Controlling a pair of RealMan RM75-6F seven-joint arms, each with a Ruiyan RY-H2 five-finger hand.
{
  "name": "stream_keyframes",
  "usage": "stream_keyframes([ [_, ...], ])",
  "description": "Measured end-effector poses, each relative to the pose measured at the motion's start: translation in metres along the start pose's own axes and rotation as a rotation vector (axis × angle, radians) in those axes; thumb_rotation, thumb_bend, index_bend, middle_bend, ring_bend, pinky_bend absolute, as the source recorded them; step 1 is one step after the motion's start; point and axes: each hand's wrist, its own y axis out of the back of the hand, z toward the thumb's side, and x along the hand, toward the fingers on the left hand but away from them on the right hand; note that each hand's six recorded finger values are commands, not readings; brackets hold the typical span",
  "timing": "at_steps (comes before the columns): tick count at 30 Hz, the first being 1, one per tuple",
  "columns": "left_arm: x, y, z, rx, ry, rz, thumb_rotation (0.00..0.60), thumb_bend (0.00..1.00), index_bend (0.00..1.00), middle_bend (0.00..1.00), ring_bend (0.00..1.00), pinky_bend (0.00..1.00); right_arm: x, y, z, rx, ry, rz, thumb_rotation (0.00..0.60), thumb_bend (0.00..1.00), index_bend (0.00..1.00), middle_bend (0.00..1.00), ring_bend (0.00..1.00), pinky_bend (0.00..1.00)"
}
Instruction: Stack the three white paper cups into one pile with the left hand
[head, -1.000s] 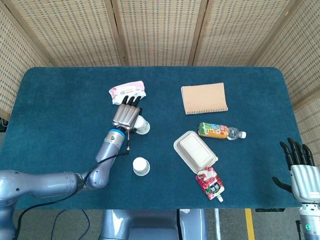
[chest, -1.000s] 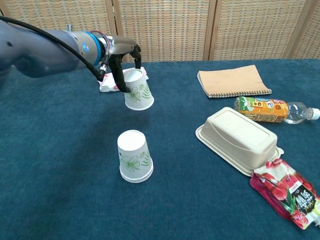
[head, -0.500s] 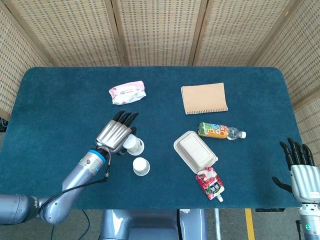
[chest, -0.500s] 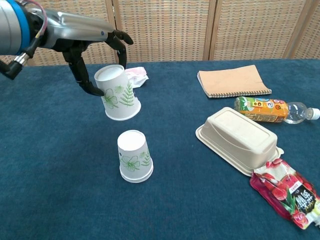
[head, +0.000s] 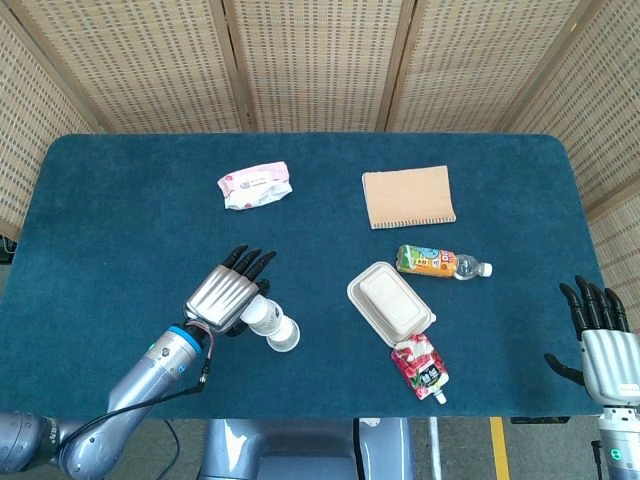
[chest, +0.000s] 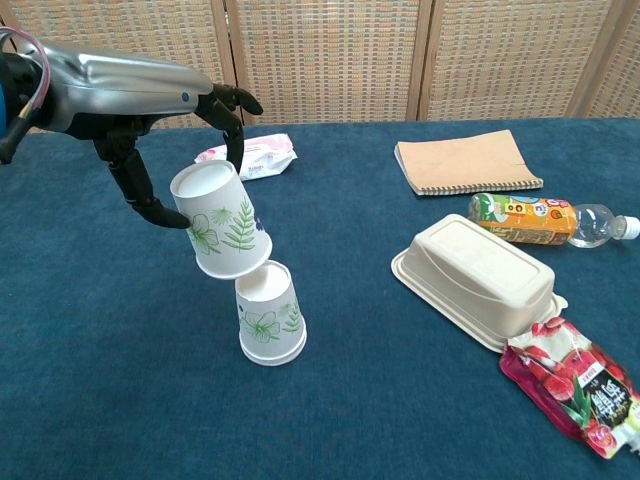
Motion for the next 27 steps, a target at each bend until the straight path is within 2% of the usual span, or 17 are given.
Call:
stream_keyframes([
  [9,0.01,-0.016,0.009,-0.03,-0.004,-0.032,0.6,0.24,0.38,0.0,0.0,0.0,0.0,0.0,0.0,0.0,0.0,0.0,0.6,0.05,0.0,0.0,0.0,0.0],
  [15,0.021,-0.025,0.017,-0.054,-0.015,-0.045,0.6,0.23,0.32,0.0,0.0,0.0,0.0,0.0,0.0,0.0,0.0,0.0,0.6,0.06,0.0,0.0,0.0,0.0],
  [20,0.028,-0.031,0.027,-0.076,-0.032,-0.048,0.6,0.21,0.18,0.0,0.0,0.0,0.0,0.0,0.0,0.0,0.0,0.0,0.6,0.05,0.0,0.0,0.0,0.0],
  [27,0.022,-0.026,0.02,-0.085,-0.009,-0.012,0.6,0.21,0.13,0.0,0.0,0.0,0.0,0.0,0.0,0.0,0.0,0.0,0.6,0.05,0.0,0.0,0.0,0.0],
])
